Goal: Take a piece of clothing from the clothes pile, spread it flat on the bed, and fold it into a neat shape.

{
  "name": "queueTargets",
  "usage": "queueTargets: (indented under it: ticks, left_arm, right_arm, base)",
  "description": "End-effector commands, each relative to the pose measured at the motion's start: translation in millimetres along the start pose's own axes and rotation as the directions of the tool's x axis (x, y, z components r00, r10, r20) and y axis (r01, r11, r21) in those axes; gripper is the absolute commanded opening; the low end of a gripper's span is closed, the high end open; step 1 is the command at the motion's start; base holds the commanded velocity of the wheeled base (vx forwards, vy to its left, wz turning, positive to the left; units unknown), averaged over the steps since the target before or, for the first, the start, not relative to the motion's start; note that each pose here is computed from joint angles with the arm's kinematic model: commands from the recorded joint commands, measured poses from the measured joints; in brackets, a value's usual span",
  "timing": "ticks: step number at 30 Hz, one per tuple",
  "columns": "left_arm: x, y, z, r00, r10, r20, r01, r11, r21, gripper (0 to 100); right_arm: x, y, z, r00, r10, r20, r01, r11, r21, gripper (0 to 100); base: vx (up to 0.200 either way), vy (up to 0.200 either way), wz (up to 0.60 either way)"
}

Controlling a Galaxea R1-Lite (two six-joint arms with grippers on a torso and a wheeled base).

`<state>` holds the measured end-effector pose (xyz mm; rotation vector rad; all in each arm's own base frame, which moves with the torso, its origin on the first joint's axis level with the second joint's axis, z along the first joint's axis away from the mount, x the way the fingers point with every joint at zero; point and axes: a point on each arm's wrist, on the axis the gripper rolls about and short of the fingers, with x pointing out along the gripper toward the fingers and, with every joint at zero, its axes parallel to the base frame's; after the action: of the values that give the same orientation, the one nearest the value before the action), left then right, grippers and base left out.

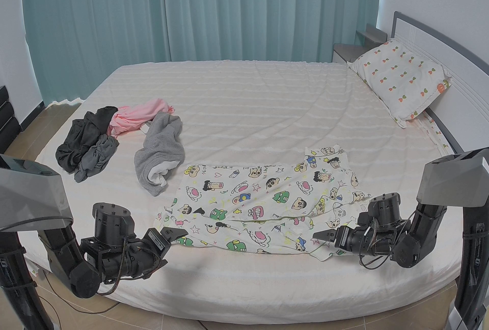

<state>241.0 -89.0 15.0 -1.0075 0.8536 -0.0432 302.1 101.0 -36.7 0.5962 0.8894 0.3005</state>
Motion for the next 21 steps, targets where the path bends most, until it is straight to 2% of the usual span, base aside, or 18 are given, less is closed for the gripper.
queueTargets:
  ticks: [1,7,12,17,19,21]
  left_arm:
    - [0.8,0.8,-0.6,1.0,0.004,-0.002,-0.004,1.0,0.0,100]
    - [0.8,0.8,-0.6,1.0,0.004,-0.002,-0.004,1.0,0.0,100]
    - [0.8,0.8,-0.6,1.0,0.004,-0.002,-0.004,1.0,0.0,100]
    - [0.8,0.8,-0.6,1.0,0.005,-0.001,-0.005,1.0,0.0,100]
    - [1.0,1.2,-0.7,1.0,0.009,0.001,-0.009,1.0,0.0,100]
    - [3.3,3.0,-2.2,0.999,0.028,0.017,-0.028,1.0,0.008,100]
  right_arm:
    - [1.4,3.4,1.3,1.0,0.008,0.0,-0.008,1.0,-0.004,0]
    - [-4.2,-2.6,5.9,1.0,-0.005,0.018,0.005,1.0,0.021,0]
    - [-13.1,3.0,12.3,0.999,0.013,0.05,-0.014,1.0,0.018,0]
    - [-30.8,24.5,38.8,0.981,0.089,0.171,-0.095,0.995,0.025,0]
    - [-33.2,27.0,43.6,0.977,0.096,0.188,-0.102,0.994,0.022,0]
    - [-39.0,33.6,62.8,0.961,0.123,0.25,-0.128,0.992,0.006,0]
  base:
    - [0.0,0.0,0.0]
    - [0.0,0.0,0.0]
    - [0.0,0.0,0.0]
    - [0.0,0.0,0.0]
    - [0.0,0.0,0.0]
    - [0.0,0.0,0.0]
